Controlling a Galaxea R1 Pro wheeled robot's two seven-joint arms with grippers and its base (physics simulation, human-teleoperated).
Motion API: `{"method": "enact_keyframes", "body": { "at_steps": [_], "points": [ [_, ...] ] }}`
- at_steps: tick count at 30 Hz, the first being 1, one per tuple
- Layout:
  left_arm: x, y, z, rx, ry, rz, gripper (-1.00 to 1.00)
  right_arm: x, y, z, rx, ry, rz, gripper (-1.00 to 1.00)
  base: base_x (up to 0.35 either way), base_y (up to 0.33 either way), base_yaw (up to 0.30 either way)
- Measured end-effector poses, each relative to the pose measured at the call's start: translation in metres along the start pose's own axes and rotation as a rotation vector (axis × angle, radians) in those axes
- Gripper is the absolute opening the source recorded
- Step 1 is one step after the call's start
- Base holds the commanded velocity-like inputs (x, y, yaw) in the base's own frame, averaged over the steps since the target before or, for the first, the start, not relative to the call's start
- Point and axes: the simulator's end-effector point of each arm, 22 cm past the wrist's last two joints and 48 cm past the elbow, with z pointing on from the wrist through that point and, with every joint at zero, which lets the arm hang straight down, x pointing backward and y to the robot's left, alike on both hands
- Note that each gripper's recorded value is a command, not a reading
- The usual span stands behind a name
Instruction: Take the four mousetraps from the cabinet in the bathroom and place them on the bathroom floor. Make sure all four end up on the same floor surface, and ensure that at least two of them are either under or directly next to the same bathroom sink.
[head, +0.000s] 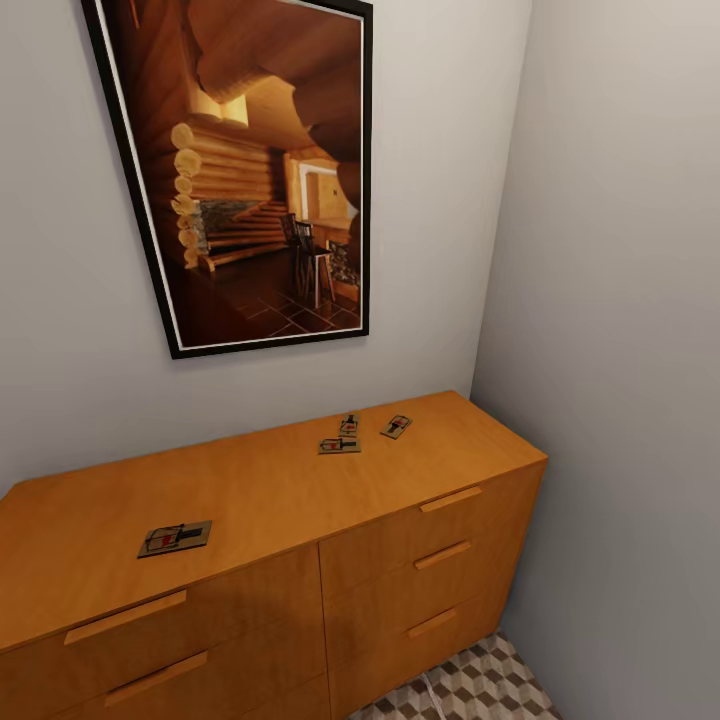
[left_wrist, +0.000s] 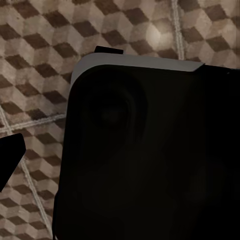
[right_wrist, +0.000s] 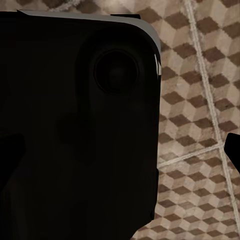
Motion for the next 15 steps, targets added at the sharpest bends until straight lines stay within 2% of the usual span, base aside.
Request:
{"method": "enact_keyframes", "body": {
  "at_steps": [15],
  "points": [
    [0.0008, -0.0047, -0.0001, 0.007, 0.001, -0.009, 1.0, -0.0023, 0.0008, 0.0, -0.001, -0.01, 0.002, 1.0, 0.0, 0.0, 0.0]
  ]
}}
